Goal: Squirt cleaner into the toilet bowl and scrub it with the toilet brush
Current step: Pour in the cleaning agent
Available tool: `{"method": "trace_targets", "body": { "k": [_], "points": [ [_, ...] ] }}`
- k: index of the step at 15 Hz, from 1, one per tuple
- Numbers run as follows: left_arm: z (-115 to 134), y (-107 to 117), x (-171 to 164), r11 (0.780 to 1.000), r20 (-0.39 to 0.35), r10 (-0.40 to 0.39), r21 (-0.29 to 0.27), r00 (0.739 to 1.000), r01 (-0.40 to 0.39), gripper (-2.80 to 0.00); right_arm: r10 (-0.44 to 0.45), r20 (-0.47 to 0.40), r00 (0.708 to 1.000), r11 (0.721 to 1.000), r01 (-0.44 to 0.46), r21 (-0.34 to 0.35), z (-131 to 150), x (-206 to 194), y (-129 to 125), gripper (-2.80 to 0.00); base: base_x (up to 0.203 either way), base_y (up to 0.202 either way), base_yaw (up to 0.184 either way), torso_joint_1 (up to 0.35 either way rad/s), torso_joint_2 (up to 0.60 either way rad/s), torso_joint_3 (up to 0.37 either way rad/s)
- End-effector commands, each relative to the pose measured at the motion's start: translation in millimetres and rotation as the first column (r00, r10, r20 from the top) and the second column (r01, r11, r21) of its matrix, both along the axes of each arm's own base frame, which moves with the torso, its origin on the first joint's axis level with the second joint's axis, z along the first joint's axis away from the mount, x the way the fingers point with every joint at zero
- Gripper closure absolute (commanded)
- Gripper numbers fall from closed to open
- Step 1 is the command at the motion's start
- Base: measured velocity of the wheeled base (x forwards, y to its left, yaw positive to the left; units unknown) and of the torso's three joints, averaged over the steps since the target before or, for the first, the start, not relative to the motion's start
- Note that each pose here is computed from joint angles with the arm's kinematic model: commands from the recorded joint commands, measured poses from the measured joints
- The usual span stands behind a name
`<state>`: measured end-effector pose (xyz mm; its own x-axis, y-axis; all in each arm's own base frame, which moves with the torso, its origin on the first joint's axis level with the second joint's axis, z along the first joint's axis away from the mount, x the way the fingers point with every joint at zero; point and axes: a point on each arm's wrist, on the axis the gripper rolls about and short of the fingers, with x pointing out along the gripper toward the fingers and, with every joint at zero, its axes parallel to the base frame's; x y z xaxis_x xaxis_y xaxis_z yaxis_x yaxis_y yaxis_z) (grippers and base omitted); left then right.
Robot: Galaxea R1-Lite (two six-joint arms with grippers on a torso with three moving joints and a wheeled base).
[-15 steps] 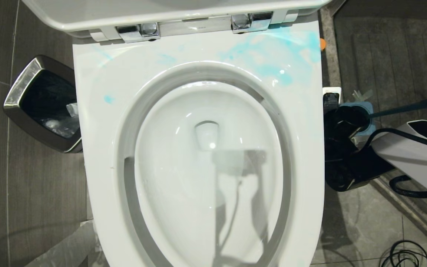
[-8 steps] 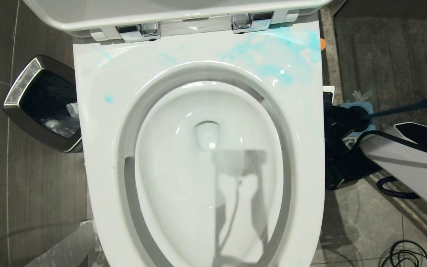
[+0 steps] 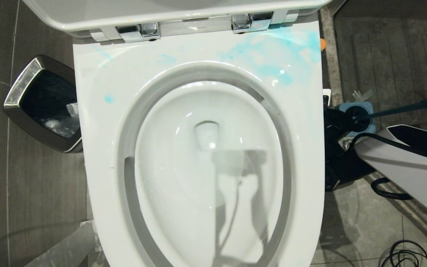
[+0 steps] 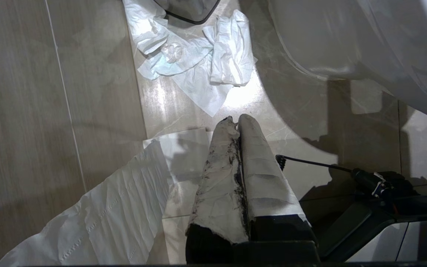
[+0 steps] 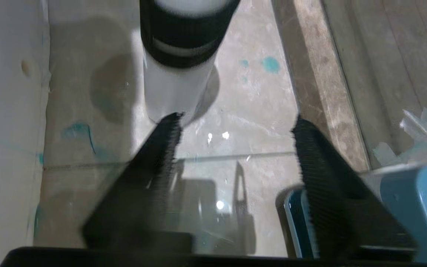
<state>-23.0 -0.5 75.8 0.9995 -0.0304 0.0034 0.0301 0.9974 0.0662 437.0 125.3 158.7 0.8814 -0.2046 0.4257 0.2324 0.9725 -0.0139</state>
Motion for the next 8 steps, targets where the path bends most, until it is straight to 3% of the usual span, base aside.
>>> {"method": "trace_targets", "body": {
  "k": [1, 8],
  "points": [
    [0.2, 0.0, 0.0, 1.0, 0.0, 0.0, 0.0, 1.0, 0.0, 0.0, -0.002, 0.049, 0.999, 1.0, 0.001, 0.014, 8.5, 5.4, 1.8, -2.8, 0.0, 0.0, 0.0, 0.0, 0.0, 0.0],
    [0.2, 0.0, 0.1, 1.0, -0.001, 0.0, 0.001, 1.0, 0.0, 0.0, 0.007, 0.115, 0.993, 1.0, -0.01, 0.02, 13.2, 31.4, 10.2, -2.8, 0.0, 0.0, 0.0, 0.0, 0.0, 0.0]
  ]
}}
